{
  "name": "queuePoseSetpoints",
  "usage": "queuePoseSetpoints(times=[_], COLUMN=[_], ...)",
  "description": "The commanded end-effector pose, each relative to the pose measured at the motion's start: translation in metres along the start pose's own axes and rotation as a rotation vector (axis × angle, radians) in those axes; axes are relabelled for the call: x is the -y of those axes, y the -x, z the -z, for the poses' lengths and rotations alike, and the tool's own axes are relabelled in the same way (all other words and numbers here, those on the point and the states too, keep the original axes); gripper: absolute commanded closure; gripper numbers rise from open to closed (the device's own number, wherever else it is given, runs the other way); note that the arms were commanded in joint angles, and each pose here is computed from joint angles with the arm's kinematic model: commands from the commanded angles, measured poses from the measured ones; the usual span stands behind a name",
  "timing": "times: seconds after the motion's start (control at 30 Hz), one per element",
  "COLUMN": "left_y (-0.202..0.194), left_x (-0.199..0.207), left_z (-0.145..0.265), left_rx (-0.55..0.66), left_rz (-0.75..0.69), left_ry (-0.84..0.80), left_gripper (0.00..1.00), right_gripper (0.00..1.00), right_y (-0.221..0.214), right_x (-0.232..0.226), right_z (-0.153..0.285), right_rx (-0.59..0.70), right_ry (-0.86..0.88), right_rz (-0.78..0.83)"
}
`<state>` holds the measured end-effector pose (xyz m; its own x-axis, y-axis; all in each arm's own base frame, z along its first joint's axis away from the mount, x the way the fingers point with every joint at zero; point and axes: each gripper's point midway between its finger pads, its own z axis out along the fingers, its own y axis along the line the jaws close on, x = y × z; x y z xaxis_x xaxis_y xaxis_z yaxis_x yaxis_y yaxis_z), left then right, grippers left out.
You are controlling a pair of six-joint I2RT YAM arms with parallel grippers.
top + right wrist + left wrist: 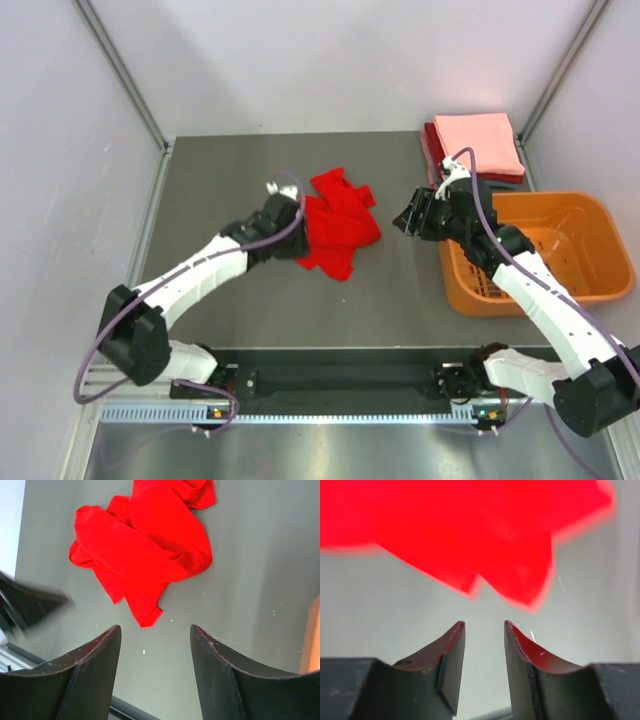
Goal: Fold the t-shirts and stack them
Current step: Flatten the tshirt out
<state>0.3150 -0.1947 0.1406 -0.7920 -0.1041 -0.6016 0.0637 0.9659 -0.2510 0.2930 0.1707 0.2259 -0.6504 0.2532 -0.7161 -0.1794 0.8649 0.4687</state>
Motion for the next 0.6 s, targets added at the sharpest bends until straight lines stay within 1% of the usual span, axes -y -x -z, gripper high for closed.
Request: queuePoseSetpoints(times=[0.0, 0.07, 0.13, 0.2, 0.3, 0.37, 0.47, 0.57], left_y=[-0.043, -0.062, -0.073, -0.087, -0.096, -0.096, -0.105, -0.111], left_x=[0.04, 0.051, 0.053, 0.063, 0.069, 0.074, 0.075, 0.078], left_z=[0.003, -0.002, -0.014, -0.025, -0.041, -0.047, -0.06, -0.071], left_rx=[-0.015, -0.024, -0.057, -0.107, -0.13, -0.128, -0.163, -0.181], left_rz=[0.079, 0.056, 0.048, 0.039, 0.039, 0.045, 0.04, 0.04], left_ry=[-0.197, -0.234, -0.22, -0.257, -0.263, -0.275, -0.263, -0.262], left_gripper=[0.57, 0.52, 0.51, 0.51, 0.5, 0.49, 0.48, 0.48], right_gripper=[0.42, 0.42, 0.42, 0.42, 0.42, 0.43, 0.43, 0.43], right_y=[0.006, 0.005, 0.004, -0.001, -0.011, -0.017, -0.029, -0.032], right_x=[-0.01, -0.009, -0.009, -0.008, -0.001, 0.0, 0.0, -0.001], right_z=[0.0, 0.0, 0.0, -0.002, -0.01, -0.017, -0.025, -0.03], right_rx=[0.026, 0.029, 0.03, 0.026, 0.004, -0.014, -0.041, -0.052], right_ry=[0.031, 0.028, 0.029, 0.03, 0.007, 0.003, 0.0, -0.011], right_rz=[0.021, 0.019, 0.013, 0.013, 0.002, -0.005, 0.002, 0.009])
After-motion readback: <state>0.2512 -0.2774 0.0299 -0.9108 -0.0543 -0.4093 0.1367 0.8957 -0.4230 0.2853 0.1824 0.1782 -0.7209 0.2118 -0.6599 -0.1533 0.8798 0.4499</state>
